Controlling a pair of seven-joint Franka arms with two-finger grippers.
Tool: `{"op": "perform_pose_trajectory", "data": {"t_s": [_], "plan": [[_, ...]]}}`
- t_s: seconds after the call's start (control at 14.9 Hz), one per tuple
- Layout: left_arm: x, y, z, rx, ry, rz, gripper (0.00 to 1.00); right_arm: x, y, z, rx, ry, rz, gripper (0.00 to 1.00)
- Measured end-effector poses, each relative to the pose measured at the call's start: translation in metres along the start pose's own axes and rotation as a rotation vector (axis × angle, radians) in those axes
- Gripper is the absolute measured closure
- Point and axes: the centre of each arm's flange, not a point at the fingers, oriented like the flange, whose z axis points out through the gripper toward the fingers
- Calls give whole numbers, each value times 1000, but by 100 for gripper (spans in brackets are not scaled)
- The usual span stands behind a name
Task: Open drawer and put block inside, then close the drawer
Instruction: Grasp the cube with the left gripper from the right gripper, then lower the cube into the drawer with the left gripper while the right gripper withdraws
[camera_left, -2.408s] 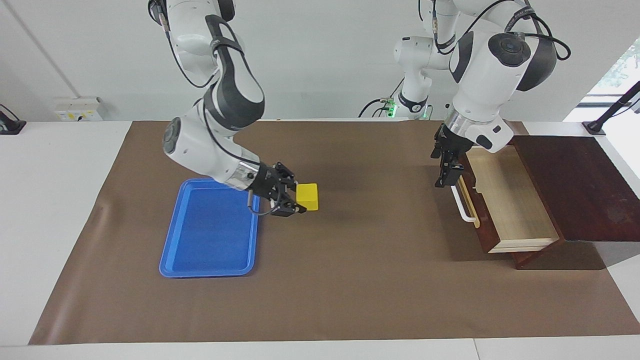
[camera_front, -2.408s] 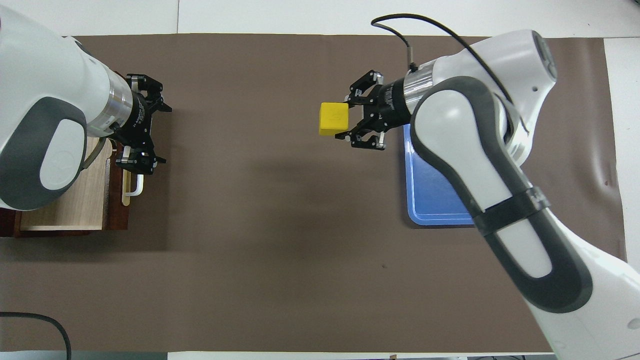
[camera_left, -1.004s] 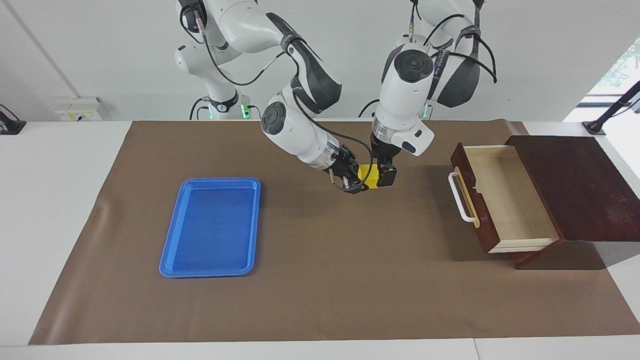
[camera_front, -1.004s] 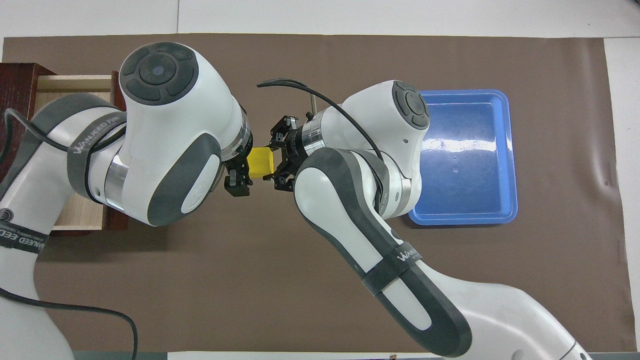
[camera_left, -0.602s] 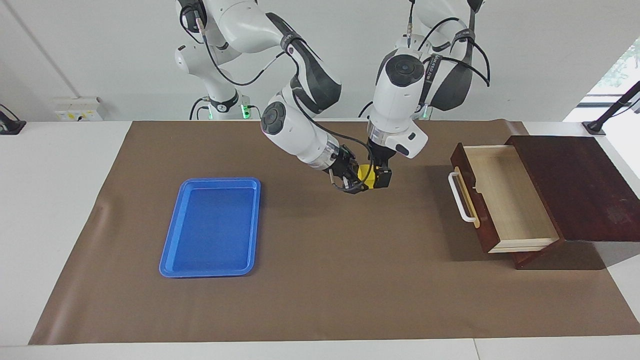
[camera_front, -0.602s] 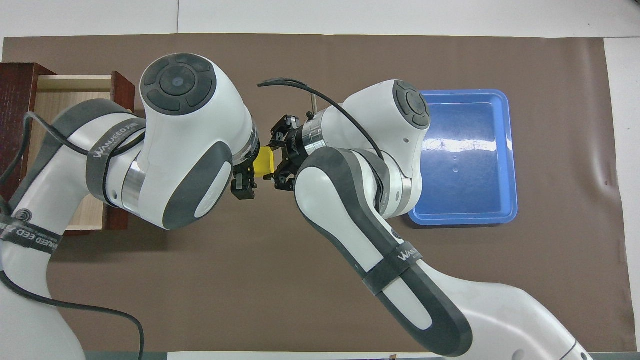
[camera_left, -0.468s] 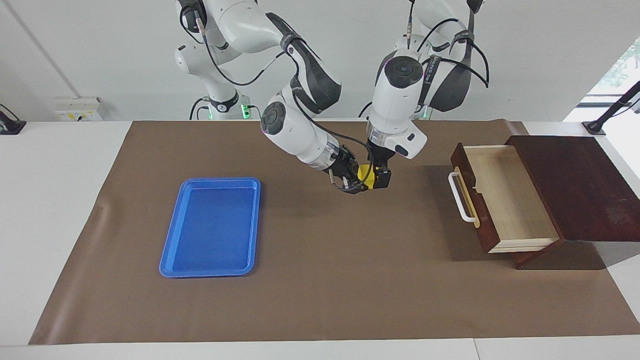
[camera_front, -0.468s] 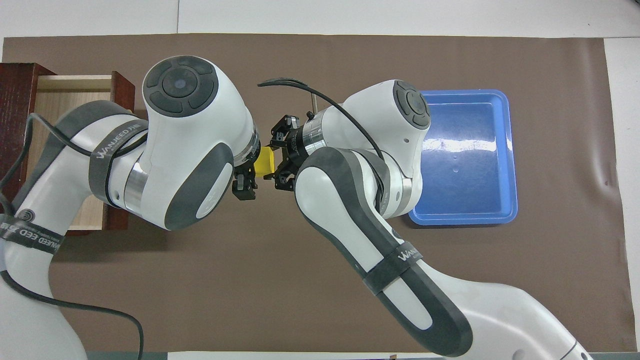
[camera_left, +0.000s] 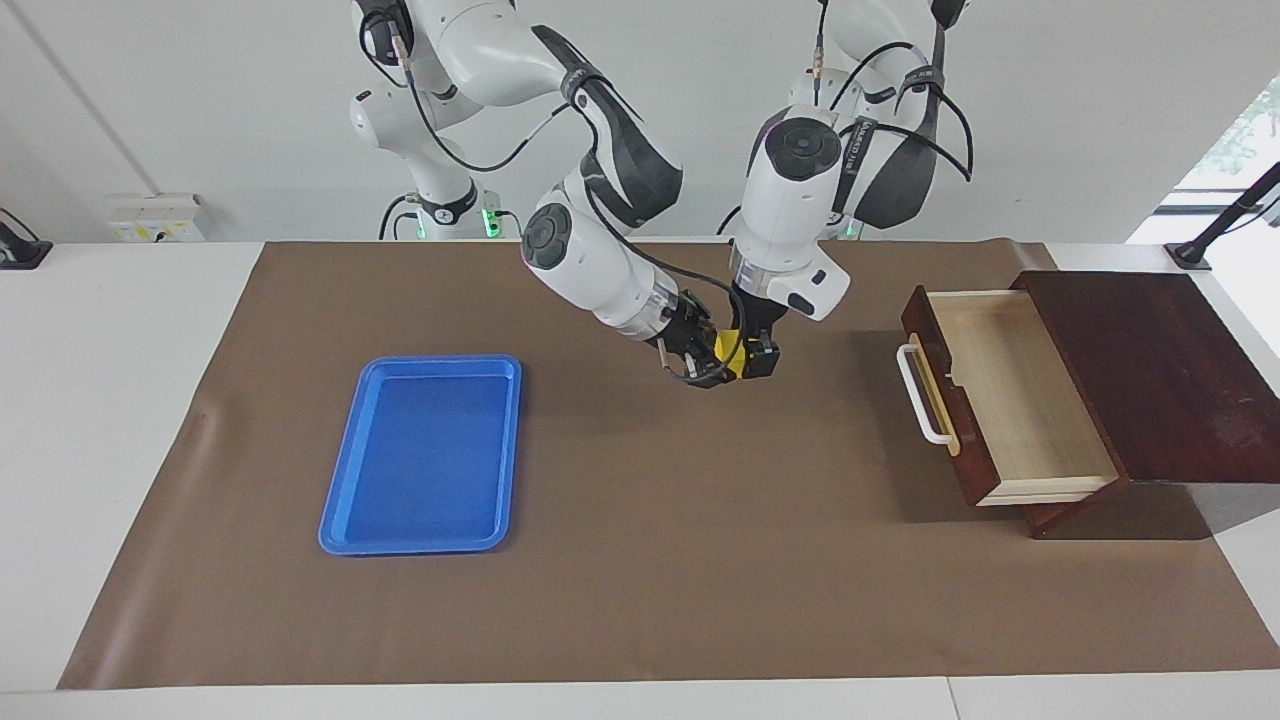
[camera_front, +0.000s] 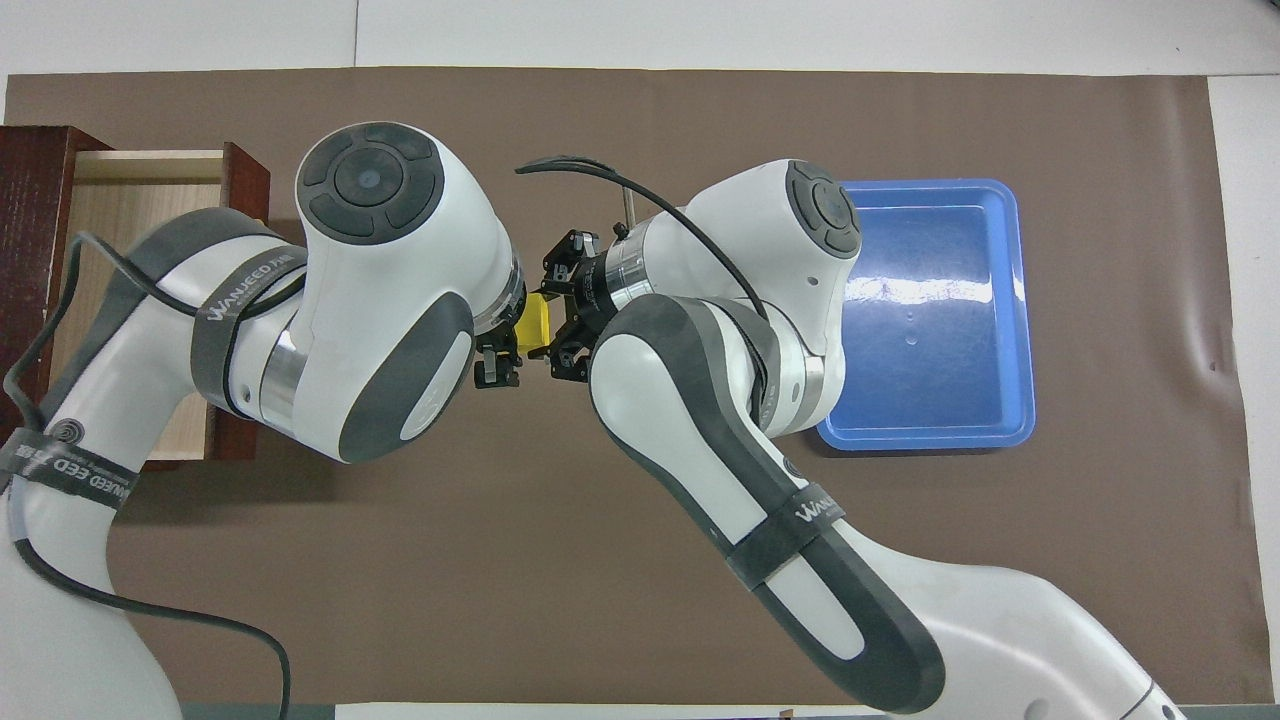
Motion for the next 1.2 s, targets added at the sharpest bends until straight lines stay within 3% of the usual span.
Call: {"op": "perform_pose_trajectory", "data": {"t_s": [0.07, 0.67, 0.87, 1.0, 1.2], "plan": [[0, 0, 0, -4, 2, 9, 44, 0, 0, 0, 0, 0, -2, 44], [0, 1, -3, -11, 0, 5, 44, 2, -2, -4, 6, 1, 1, 43], [6, 4, -12, -24, -4, -7, 44, 25, -20, -36, 50, -7, 40, 18], [29, 12, -23, -30, -2, -28, 44, 51, -34, -76, 66, -16, 78, 0], [113, 32, -59, -50, -6, -49, 44, 90, -40, -137, 77, -6, 50, 0]]}}
